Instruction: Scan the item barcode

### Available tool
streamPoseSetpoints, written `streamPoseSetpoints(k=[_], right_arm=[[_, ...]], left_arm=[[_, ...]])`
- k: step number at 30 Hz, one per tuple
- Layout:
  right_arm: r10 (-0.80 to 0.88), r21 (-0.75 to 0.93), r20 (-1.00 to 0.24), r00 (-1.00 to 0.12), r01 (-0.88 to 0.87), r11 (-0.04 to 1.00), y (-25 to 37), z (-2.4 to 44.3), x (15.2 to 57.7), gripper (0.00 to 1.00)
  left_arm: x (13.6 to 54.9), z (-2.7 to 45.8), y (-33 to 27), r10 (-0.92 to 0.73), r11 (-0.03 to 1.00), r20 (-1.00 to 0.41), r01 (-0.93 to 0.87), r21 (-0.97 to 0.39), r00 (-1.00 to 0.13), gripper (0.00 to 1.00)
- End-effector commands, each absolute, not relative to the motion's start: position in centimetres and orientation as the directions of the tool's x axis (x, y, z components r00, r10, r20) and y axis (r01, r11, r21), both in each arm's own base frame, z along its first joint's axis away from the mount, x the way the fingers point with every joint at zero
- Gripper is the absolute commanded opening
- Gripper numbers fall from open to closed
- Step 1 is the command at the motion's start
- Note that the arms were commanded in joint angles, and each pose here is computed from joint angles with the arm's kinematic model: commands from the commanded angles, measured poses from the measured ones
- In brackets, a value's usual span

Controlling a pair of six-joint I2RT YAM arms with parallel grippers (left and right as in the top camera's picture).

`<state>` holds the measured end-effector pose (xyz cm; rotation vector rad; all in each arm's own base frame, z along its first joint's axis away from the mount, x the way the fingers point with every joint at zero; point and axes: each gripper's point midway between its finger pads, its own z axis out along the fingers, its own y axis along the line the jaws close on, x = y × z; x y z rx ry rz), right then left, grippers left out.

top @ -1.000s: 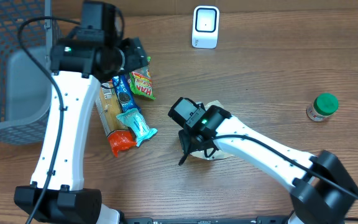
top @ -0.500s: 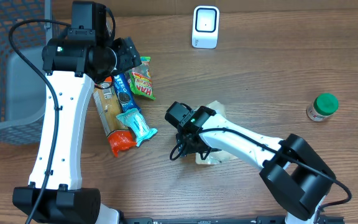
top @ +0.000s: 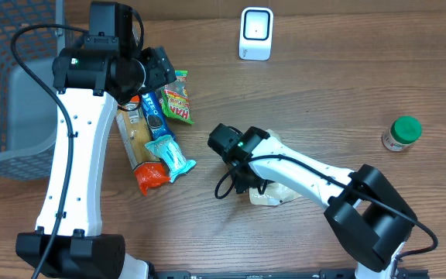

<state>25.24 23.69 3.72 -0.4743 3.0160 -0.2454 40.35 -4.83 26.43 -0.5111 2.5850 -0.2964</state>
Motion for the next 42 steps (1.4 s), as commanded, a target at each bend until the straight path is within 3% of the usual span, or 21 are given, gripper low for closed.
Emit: streamPoseSetpoints(k=[1,8,14,21,27,33,41,42], right_arm=[[-0.407,-0.313,-0.176,-0.897,-0.341,0.887,23.4,6.7,28.8,0.68],[-0.514,-0.388,-0.225,-0.827,-0.408,0.826,23.6,8.3,31.3,0.72],[-0.635,-0.262,-0.103,-0.765,-0.595,0.759,24.2,5.9,29.3,0.72],[-0.633,-0.263,-0.031,-0.774,-0.604,0.752,20.9,4.0,29.6,0.72],[-0.627,-0.266,-0.067,-0.776,-0.592,0.761,20.0,4.0,31.5,0.67],[-0.620,-0.263,-0.126,-0.775,-0.576,0.774,20.7,3.9,32.7,0.47],[-0.622,-0.271,-0.131,-0.772,-0.575,0.772,20.0,1.5,32.1,0.47],[-0.622,-0.272,-0.129,-0.772,-0.576,0.771,19.9,1.4,32.0,0.42]], left_arm=[[40.6,26.3,-4.5,-0.404,0.910,-0.427,-0.306,-0.281,-0.809,0.81],[40.6,26.3,-4.3,-0.404,0.911,-0.431,-0.311,-0.271,-0.807,0.80],[40.4,26.2,-4.3,-0.401,0.912,-0.425,-0.311,-0.267,-0.811,0.81],[40.4,26.2,-4.3,-0.390,0.917,-0.427,-0.301,-0.262,-0.816,0.81],[40.4,26.2,-4.3,-0.390,0.917,-0.427,-0.301,-0.262,-0.816,0.81],[40.4,26.2,-4.3,-0.390,0.917,-0.427,-0.301,-0.262,-0.816,0.81],[40.3,26.1,-4.3,-0.386,0.919,-0.425,-0.300,-0.258,-0.819,0.81],[40.3,26.1,-4.3,-0.386,0.919,-0.425,-0.300,-0.258,-0.819,0.81]])
